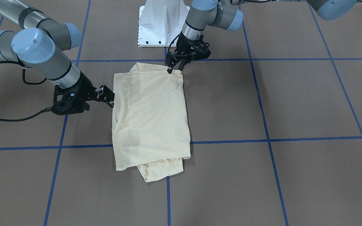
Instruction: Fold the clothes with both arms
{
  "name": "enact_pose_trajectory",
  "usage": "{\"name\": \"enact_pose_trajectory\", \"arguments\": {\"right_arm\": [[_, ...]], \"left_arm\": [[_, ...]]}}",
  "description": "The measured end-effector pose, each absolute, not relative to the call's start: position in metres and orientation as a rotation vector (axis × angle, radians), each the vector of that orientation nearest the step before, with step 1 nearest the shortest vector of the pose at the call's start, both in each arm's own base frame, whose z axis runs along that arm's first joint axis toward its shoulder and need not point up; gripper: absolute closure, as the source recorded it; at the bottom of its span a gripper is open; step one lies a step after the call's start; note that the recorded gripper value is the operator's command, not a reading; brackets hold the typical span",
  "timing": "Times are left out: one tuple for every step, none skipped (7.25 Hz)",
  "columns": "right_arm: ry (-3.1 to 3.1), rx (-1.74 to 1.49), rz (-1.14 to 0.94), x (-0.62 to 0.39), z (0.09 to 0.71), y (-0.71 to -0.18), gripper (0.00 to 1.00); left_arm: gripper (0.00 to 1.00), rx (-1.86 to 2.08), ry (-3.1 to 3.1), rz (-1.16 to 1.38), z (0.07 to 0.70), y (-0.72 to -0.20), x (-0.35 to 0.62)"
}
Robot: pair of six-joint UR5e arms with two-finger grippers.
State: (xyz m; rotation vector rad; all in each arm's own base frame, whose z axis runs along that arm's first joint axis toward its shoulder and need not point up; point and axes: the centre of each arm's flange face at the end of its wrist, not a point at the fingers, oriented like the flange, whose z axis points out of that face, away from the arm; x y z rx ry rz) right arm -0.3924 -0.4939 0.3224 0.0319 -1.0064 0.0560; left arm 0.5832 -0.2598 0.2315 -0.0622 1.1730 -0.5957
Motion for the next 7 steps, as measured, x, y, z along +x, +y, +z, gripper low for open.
{"name": "enact_pose_trajectory", "arguments": {"right_arm": [[-1.005, 0.031, 0.055, -0.394, 0.323, -0.493, 0.00], [-1.003, 0.029, 0.054, -0.395, 0.324, -0.493, 0.00], [-1.002, 0.028, 0.055, -0.396, 0.325, -0.493, 0.00], [-1.001, 0.028, 0.054, -0.396, 0.326, -0.493, 0.00], [-1.000, 0.027, 0.054, -0.396, 0.326, -0.493, 0.00], [-1.000, 0.026, 0.054, -0.397, 0.326, -0.493, 0.00], [-1.000, 0.026, 0.054, -0.397, 0.326, -0.493, 0.00]], "left_arm": [[0.33, -0.061, 1.160, -0.596, 0.223, -0.258, 0.574], [0.33, -0.060, 1.149, -0.596, 0.220, -0.256, 0.569], [0.33, -0.060, 1.139, -0.594, 0.221, -0.255, 0.570], [0.33, -0.059, 1.129, -0.593, 0.224, -0.255, 0.574], [0.33, -0.057, 1.117, -0.593, 0.229, -0.256, 0.579], [0.33, -0.056, 1.108, -0.592, 0.234, -0.256, 0.583], [0.33, -0.056, 1.102, -0.591, 0.237, -0.256, 0.586]]}}
